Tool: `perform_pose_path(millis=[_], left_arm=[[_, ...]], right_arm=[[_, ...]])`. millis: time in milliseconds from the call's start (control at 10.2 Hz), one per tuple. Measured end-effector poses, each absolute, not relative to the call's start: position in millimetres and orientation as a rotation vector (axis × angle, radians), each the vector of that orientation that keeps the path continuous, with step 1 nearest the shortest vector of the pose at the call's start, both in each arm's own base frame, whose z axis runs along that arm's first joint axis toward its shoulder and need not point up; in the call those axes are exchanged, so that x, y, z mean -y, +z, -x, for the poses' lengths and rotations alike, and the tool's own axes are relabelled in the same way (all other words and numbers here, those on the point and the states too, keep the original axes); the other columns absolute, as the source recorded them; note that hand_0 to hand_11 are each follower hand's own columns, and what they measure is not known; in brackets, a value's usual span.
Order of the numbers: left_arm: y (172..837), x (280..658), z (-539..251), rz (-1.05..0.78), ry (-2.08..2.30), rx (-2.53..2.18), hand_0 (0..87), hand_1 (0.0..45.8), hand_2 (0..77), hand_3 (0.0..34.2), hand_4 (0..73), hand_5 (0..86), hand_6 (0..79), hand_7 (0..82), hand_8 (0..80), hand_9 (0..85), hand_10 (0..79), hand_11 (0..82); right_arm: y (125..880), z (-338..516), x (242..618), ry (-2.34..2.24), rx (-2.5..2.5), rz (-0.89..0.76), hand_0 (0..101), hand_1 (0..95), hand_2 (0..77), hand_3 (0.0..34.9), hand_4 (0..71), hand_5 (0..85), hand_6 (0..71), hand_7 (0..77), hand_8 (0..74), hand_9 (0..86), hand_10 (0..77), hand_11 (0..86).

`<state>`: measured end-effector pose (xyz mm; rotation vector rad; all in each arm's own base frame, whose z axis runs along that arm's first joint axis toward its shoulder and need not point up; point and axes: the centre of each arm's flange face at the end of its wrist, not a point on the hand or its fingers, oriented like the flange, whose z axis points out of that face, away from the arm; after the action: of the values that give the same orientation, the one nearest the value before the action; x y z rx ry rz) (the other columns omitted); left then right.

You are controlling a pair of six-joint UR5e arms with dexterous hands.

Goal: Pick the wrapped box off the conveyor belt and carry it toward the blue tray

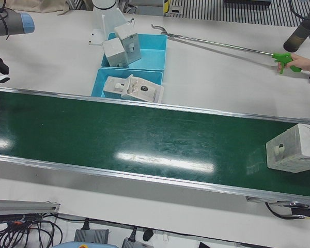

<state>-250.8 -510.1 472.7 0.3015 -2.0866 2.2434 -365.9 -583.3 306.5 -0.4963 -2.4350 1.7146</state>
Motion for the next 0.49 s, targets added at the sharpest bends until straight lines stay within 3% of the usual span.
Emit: perform_pose_path(millis=[98,492], left_arm=[[472.8,510.1,250.8,-0.302,2.243,2.087,0.0,0.0,1.1,0.0,0.0,1.1,0.5,0.5,0.5,0.5,0.0,0.5],[472.8,510.1,250.8,-0.302,2.243,2.087,0.0,0.0,1.1,0.0,0.0,1.1,0.5,0.5,0.5,0.5,0.5,0.5]], right_arm=[[307.2,365.4,583.5,1.719,2.432,0.494,49,14.2,2.7,0.0,10.4,16.4,3.8,5.5,0.5,2.2,0.0,1.1],[311.2,360.1,579.1,1.780,2.368,0.463,47,11.5,1.6,0.0,10.4,18.0,3.8,5.5,0.5,2.2,0.0,1.1]])
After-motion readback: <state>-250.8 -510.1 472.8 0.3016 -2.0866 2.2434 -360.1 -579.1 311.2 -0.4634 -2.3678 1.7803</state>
